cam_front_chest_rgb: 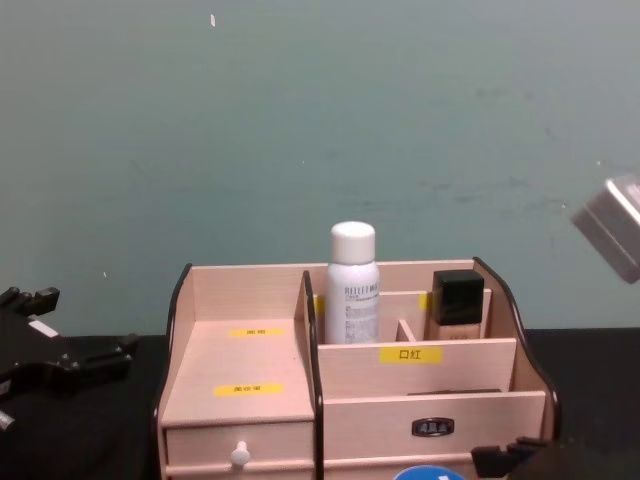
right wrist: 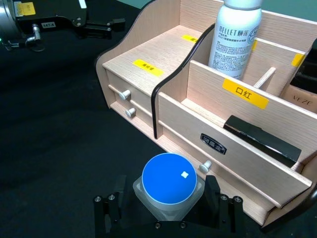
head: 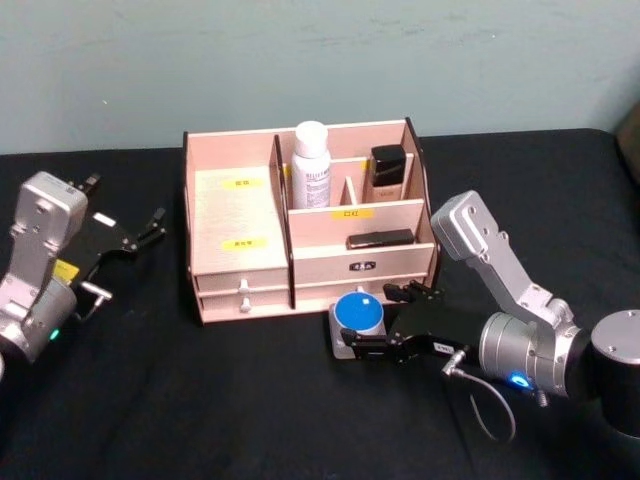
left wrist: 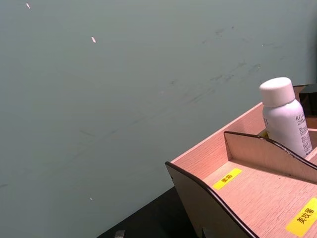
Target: Pick up the facial cleanser and watermelon frost from the table and place them into the tiered storage box.
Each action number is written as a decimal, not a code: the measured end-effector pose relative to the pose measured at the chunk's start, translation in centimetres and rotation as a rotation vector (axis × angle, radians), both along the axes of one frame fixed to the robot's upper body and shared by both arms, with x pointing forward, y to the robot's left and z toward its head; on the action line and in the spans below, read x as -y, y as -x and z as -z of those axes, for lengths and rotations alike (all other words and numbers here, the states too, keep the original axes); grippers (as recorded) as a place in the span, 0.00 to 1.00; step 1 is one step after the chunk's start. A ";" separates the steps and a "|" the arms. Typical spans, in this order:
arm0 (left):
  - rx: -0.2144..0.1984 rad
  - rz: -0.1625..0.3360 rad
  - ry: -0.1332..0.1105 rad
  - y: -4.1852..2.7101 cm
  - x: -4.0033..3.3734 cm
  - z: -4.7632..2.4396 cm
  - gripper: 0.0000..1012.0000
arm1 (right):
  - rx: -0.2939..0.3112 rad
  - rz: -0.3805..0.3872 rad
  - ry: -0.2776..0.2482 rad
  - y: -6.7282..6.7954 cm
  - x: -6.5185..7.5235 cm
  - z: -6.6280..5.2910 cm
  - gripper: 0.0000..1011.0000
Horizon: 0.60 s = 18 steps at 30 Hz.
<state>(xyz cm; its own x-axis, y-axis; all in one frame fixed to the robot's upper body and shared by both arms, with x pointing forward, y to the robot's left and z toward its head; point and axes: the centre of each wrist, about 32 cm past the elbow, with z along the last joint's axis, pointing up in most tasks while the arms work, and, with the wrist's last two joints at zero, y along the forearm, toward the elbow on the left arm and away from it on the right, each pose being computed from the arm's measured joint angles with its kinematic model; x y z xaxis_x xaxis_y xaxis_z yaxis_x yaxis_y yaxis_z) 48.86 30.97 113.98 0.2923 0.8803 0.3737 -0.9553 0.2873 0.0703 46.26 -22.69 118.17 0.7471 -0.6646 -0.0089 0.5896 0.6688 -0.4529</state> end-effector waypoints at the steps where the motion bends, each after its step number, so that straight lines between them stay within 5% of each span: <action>1: 0.000 0.000 0.000 0.00 0.00 0.00 1.00 | 0.001 0.000 0.000 -0.1 0.0 0.0 0.99; 18: 0.000 0.000 0.000 0.00 0.00 0.00 1.00 | -0.002 -0.019 -0.007 -1.5 -0.4 0.7 0.99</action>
